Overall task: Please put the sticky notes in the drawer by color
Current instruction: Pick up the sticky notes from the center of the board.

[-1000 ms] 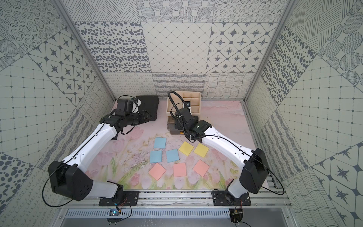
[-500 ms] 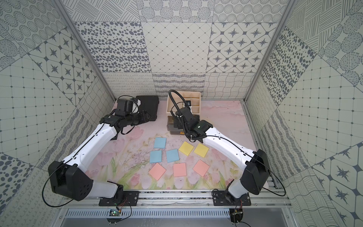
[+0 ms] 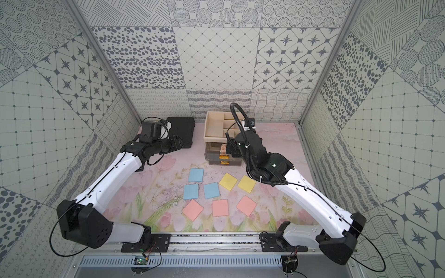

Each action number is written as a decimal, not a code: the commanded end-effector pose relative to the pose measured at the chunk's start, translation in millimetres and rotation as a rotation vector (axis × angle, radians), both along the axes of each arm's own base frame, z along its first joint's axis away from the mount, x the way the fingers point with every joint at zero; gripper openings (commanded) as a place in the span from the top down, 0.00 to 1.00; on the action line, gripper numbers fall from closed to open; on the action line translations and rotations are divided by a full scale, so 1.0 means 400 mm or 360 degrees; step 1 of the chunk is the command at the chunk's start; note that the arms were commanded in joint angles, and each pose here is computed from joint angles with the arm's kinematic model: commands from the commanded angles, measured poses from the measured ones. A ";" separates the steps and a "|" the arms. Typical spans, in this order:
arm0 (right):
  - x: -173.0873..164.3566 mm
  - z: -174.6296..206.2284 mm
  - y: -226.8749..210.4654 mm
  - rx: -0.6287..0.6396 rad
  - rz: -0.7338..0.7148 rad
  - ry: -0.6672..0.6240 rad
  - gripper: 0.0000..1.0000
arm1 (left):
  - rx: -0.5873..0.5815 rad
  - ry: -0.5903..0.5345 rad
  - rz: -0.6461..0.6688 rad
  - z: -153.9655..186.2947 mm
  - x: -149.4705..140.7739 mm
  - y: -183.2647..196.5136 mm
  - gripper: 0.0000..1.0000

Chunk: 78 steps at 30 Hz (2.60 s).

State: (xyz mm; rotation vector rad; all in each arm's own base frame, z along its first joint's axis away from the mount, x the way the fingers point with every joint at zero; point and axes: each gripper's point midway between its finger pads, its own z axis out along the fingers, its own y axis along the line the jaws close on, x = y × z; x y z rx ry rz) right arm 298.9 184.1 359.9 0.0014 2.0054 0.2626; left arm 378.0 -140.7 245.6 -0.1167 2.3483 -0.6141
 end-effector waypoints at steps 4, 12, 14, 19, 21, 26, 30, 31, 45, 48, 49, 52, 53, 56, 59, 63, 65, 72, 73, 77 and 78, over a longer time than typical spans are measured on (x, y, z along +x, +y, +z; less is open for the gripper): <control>-0.113 -0.162 -0.106 -0.0299 -0.0025 0.0385 0.05 | -0.0049 -0.0072 -0.0030 0.031 0.000 -0.011 0.47; -0.211 -0.407 -0.105 -0.0342 -0.0002 0.0931 0.01 | -0.0087 -0.0057 -0.0024 0.031 -0.004 -0.015 0.47; -0.211 -0.447 -0.080 -0.0303 0.0040 0.0968 0.01 | -0.0085 -0.0053 -0.0022 0.030 -0.006 -0.014 0.47; -0.204 -0.539 -0.065 -0.0309 0.0115 0.1054 0.01 | -0.0066 -0.0050 -0.0017 0.030 -0.015 -0.007 0.47; -0.207 -0.591 -0.073 -0.0310 0.0119 0.1126 0.01 | -0.0059 -0.0046 -0.0014 0.026 -0.017 -0.005 0.47; -0.204 -0.659 -0.076 -0.0255 0.0134 0.1149 0.01 | -0.0055 -0.0027 -0.0004 0.017 -0.020 -0.002 0.47; -0.180 -0.680 -0.081 -0.0178 0.0102 0.1092 0.01 | -0.0062 -0.0016 0.0005 0.013 -0.019 -0.002 0.47; -0.174 -0.686 -0.080 -0.0153 0.0101 0.1082 0.01 | -0.0064 -0.0013 0.0004 0.012 -0.019 -0.003 0.47; -0.092 -0.734 -0.083 -0.0165 0.0009 0.1034 0.01 | -0.0025 0.0002 0.0019 0.018 -0.021 0.007 0.47; -0.080 -0.750 -0.089 -0.0187 -0.0034 0.1043 0.01 | -0.0013 0.0002 0.0017 0.019 -0.022 0.009 0.47; -0.076 -0.755 -0.089 -0.0180 -0.0044 0.1047 0.01 | -0.0010 0.0001 0.0015 0.020 -0.022 0.008 0.47; -0.063 -0.761 -0.088 -0.0156 -0.0070 0.1041 0.01 | -0.0007 -0.0001 0.0017 0.021 -0.022 0.010 0.47; -0.060 -0.765 -0.091 -0.0156 -0.0090 0.1047 0.01 | -0.0007 0.0002 0.0015 0.020 -0.022 0.009 0.47; -0.054 -0.781 -0.099 -0.0161 -0.0133 0.1067 0.01 | -0.0002 0.0006 0.0017 0.018 -0.023 0.010 0.47; -0.050 -0.795 -0.096 -0.0152 -0.0149 0.1077 0.01 | 0.0005 0.0004 0.0013 0.018 -0.024 0.011 0.47; -0.041 -0.801 -0.087 -0.0105 -0.0166 0.1063 0.01 | 0.0012 0.0004 0.0017 0.016 -0.024 0.013 0.47; -0.035 -0.801 -0.083 -0.0091 -0.0168 0.1055 0.01 | 0.0014 0.0003 0.0016 0.018 -0.026 0.014 0.47; -0.020 -0.808 -0.078 -0.0101 -0.0192 0.1057 0.01 | 0.0021 0.0004 0.0017 0.017 -0.026 0.015 0.47; -0.018 -0.812 -0.079 -0.0103 -0.0201 0.1062 0.01 | 0.0022 0.0004 0.0018 0.017 -0.027 0.016 0.47; -0.015 -0.831 -0.073 -0.0091 -0.0219 0.1092 0.01 | 0.0027 0.0004 0.0021 0.015 -0.028 0.017 0.47; -0.013 -0.834 -0.071 -0.0087 -0.0223 0.1097 0.01 | 0.0026 0.0004 0.0023 0.016 -0.027 0.018 0.47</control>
